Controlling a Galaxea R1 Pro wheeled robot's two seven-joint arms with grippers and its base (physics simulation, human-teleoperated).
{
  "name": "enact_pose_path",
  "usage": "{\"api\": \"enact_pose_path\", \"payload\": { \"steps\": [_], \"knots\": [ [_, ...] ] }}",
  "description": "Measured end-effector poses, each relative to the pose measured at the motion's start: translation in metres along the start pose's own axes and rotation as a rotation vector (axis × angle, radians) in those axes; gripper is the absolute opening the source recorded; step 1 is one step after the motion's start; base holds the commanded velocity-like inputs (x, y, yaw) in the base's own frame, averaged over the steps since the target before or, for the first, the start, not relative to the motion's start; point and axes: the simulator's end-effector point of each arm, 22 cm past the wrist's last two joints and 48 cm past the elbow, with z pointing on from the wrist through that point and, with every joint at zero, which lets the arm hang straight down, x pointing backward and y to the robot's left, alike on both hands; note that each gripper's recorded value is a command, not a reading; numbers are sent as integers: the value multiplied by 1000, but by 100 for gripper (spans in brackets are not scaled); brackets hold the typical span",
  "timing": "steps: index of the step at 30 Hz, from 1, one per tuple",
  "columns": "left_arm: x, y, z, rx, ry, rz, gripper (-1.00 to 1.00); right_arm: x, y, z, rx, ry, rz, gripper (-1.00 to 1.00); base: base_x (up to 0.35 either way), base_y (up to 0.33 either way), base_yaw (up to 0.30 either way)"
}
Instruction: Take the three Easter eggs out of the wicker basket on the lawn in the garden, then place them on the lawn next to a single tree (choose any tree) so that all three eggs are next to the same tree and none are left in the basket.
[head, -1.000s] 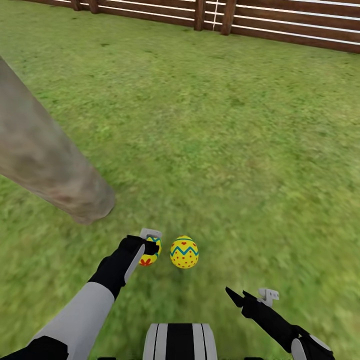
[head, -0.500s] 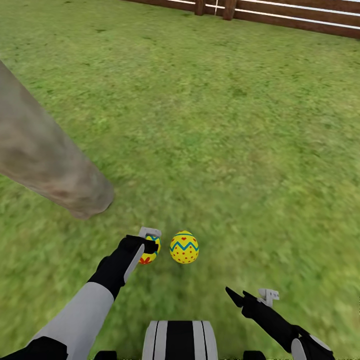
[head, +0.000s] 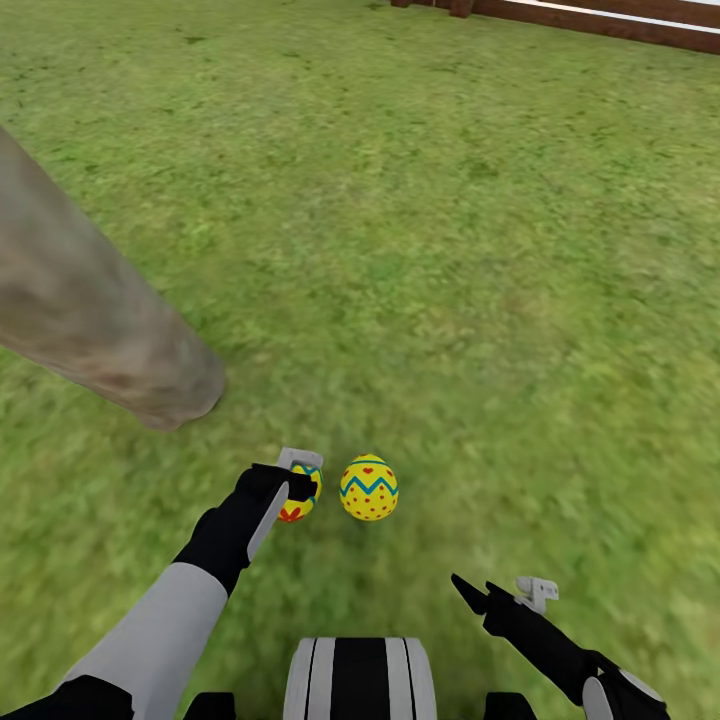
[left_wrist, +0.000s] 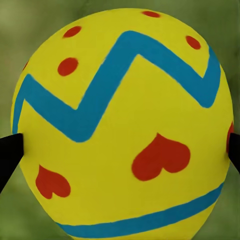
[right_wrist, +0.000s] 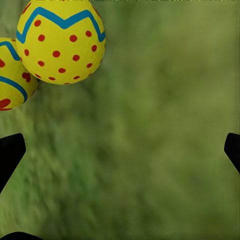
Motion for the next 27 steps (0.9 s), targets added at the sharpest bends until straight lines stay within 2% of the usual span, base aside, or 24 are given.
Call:
{"api": "enact_pose_path", "payload": {
  "steps": [7, 8, 9, 13, 20, 27],
  "knots": [
    [0, 0, 0, 0, 0, 0, -100, 0, 0, 0, 0, 0, 0, 100, 0, 0, 0],
    [0, 0, 0, 0, 0, 0, 100, 0, 0, 0, 0, 0, 0, 100, 0, 0, 0],
    [-5, -1, 1, 4, -28, -8, 100, 0, 0, 0, 1, 0, 0, 100, 0, 0, 0],
    [2, -3, 4, 11, -10, -14, 100, -1, 0, 0, 0, -1, 0, 100, 0, 0, 0],
    [-1, -2, 3, 9, -17, -13, 100, 0, 0, 0, 1, 0, 0, 100, 0, 0, 0],
    [5, 1, -3, -4, 0, -4, 100, -10, 7, -4, -11, -22, -13, 100, 0, 0, 0]
  ]
}}
